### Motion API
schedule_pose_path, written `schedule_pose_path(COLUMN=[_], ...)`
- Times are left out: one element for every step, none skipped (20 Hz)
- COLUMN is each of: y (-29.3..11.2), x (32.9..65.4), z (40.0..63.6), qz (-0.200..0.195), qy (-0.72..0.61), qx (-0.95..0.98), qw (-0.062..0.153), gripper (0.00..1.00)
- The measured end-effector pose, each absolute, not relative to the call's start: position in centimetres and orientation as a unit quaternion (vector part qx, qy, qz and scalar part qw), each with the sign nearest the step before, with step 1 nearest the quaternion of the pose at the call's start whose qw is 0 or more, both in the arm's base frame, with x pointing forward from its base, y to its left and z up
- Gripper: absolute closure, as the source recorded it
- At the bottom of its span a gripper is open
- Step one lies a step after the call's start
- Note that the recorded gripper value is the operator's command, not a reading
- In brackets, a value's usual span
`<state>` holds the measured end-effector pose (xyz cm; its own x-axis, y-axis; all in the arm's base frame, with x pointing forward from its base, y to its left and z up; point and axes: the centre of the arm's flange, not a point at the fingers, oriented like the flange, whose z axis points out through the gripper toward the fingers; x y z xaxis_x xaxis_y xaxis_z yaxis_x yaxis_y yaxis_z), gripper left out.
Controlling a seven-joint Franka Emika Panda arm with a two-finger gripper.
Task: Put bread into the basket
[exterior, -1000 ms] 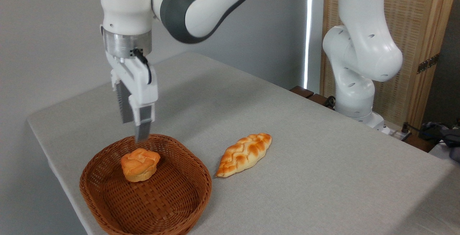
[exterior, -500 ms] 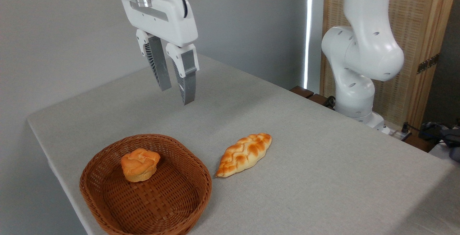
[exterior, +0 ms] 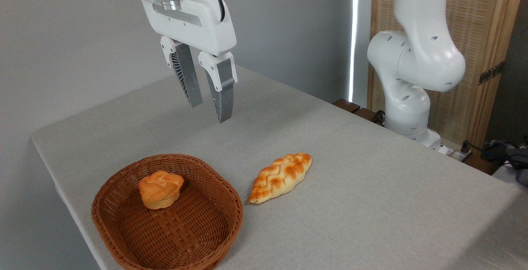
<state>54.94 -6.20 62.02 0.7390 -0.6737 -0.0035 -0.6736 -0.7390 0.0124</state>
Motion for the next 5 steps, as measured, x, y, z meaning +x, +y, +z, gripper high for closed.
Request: schedule_pose_path(y=[-6.35,-6.33,-6.25,-6.13,-6.01], x=[54.96,54.99,55.01,55.03,55.04], z=[61.95,61.90,61.88,61.87,61.87], qz=[-0.004,-0.005,-0.005,-0.005,-0.005], qy=[-0.362,-0.362,-0.362,-0.361,-0.360], qx=[0.932,0.932,0.932,0.933,0.933], qw=[0.005,0.005,0.006,0.006,0.006], gripper=[0.00,0.00,0.00,0.00,0.00])
